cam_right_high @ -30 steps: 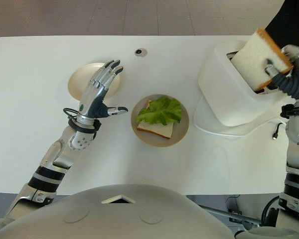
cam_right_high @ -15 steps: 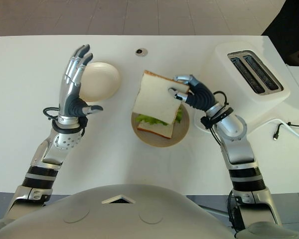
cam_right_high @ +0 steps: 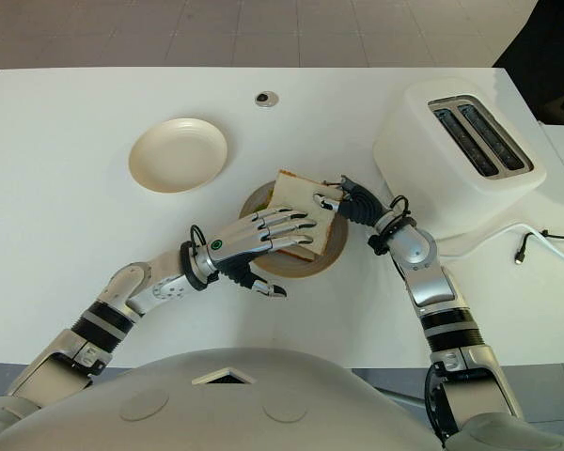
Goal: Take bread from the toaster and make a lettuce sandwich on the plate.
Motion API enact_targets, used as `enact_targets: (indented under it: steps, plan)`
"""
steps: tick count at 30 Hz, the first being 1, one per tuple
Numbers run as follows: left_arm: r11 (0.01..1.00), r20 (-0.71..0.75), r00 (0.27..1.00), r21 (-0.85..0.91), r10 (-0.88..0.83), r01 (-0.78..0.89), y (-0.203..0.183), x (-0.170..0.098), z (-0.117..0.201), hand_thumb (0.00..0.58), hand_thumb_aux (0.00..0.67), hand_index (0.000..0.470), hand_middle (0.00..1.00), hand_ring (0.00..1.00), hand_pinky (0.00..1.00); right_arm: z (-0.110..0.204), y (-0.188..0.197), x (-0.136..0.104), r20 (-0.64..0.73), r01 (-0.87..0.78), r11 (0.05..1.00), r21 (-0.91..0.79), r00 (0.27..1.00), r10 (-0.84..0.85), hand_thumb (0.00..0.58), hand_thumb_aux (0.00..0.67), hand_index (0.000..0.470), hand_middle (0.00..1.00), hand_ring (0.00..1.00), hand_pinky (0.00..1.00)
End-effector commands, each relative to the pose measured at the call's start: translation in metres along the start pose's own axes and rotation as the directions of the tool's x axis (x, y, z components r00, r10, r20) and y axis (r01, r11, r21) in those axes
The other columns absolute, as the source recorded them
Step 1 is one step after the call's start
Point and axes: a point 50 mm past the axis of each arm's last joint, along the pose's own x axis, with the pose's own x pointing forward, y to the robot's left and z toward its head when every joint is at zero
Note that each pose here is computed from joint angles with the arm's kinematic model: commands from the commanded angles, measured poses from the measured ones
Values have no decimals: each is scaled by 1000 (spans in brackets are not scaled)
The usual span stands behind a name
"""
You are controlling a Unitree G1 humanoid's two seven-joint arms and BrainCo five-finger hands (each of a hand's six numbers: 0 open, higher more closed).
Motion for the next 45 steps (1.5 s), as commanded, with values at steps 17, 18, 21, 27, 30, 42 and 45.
enact_targets:
  steps: [17, 18, 21, 27, 30, 42, 45]
  plan:
    - [784, -17, 850, -376, 526, -493, 54, 11, 5, 580, 670, 470, 1000, 1000, 1000, 43, -23, -21, 293, 349, 933, -86, 904, -311, 580, 670, 470, 1000, 1000, 1000]
    - [727, -14, 814, -443, 580, -525, 61, 9, 9, 580, 670, 470, 1000, 1000, 1000, 49, -20, -24, 322, 301, 953, -26, 905, -277, 580, 670, 470, 1000, 1000, 1000]
    - [597, -5, 788, -650, 615, -470, 73, -9, 23, 580, 670, 470, 1000, 1000, 1000, 70, 0, -39, 442, 55, 995, 85, 893, -87, 580, 670, 470, 1000, 1000, 1000]
    - [708, -70, 989, -705, -129, 43, 6, -76, 17, 580, 670, 470, 1000, 1000, 1000, 45, 69, -76, 341, -519, 846, -122, 778, 527, 580, 670, 470, 1000, 1000, 1000]
    - [734, -204, 906, -661, -372, 153, -18, -97, 6, 580, 670, 470, 1000, 1000, 1000, 37, 74, -69, 295, -533, 832, -153, 779, 553, 580, 670, 470, 1000, 1000, 1000]
    - [883, -444, 880, -464, -167, -67, -37, -2, -53, 580, 670, 470, 1000, 1000, 1000, -8, 25, 17, 10, 87, 977, -194, 996, -87, 580, 670, 470, 1000, 1000, 1000]
    - [875, -474, 878, -453, -71, -174, -33, -3, -58, 580, 670, 470, 1000, 1000, 1000, -14, 28, 21, 7, 130, 980, -151, 991, -130, 580, 670, 470, 1000, 1000, 1000]
